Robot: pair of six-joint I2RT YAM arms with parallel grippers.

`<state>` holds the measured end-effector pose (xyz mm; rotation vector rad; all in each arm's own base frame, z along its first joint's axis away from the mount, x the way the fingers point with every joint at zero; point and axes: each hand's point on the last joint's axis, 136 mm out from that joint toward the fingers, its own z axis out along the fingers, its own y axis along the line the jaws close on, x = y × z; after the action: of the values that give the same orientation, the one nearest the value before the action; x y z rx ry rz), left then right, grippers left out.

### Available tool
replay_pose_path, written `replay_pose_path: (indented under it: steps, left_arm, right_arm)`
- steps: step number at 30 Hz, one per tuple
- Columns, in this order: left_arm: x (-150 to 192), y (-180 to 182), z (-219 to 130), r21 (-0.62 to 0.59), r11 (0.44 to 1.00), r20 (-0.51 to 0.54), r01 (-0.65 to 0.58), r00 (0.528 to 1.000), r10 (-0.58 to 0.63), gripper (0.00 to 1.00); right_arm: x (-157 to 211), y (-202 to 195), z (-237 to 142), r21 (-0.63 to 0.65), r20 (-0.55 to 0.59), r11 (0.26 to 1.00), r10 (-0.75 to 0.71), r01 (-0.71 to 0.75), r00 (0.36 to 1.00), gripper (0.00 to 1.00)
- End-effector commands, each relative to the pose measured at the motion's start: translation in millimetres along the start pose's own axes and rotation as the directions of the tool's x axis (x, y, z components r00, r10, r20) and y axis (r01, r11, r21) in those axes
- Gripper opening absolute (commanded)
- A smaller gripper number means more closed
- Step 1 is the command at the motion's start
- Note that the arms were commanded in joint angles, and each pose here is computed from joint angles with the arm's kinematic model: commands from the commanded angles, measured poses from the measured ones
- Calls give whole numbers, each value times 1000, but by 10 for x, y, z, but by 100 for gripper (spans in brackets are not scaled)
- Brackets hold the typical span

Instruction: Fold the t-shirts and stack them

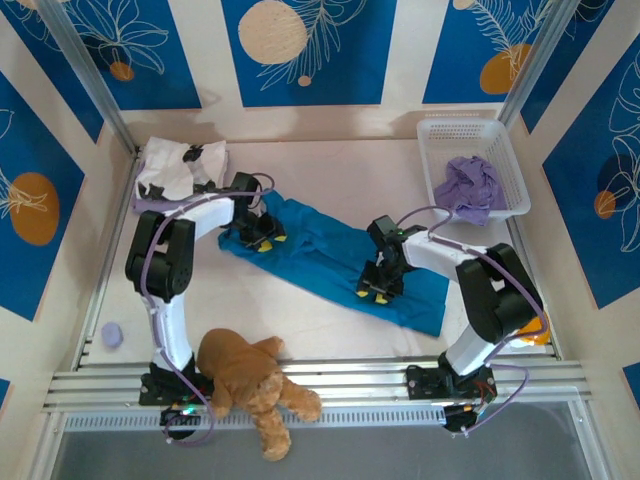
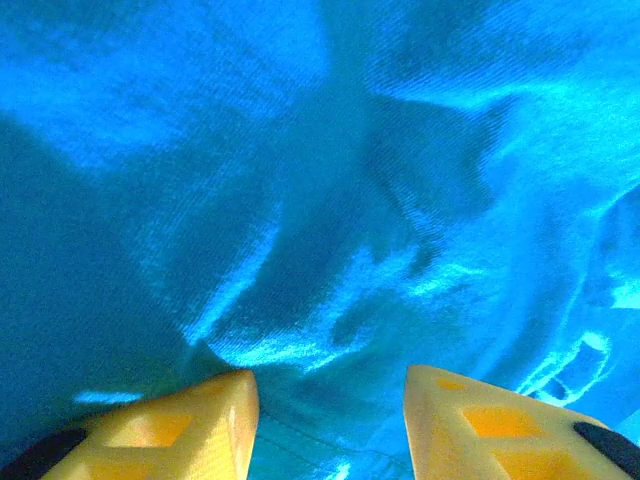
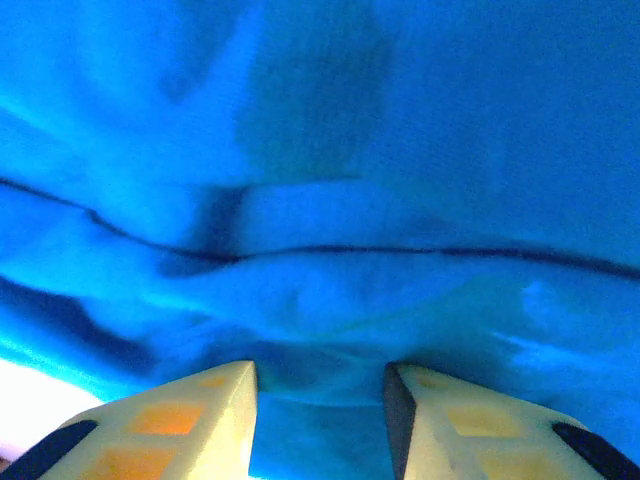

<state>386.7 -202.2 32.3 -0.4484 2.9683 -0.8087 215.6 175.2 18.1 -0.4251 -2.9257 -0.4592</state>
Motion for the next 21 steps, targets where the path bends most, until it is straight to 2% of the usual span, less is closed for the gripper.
replay_pose_path:
  steps: [1,7,13,17,21]
  left_arm:
    - [-49,93,238,-39,999,-39,4,999,-5,44]
    - [-315,-28,368,-49,999,-42,-14,999,12,44]
    - [-756,-418,387,12,998,-13,-62,998,62,45]
    - [-983,-733,264,62,994,22,-92,996,91,45]
    - [-1013,-891,13,73,989,67,-127,990,122,45]
  right_arm:
    - [21,78,116,-20,-30,1000,21,-21,999,41]
    - [52,397,236,-43,-61,999,-14,11,998,41]
    - [116,1007,372,-148,-109,988,-57,40,992,40]
    - [118,1326,222,-186,-59,979,-98,85,993,41]
    - [113,1319,-51,-192,14,978,-84,85,996,41]
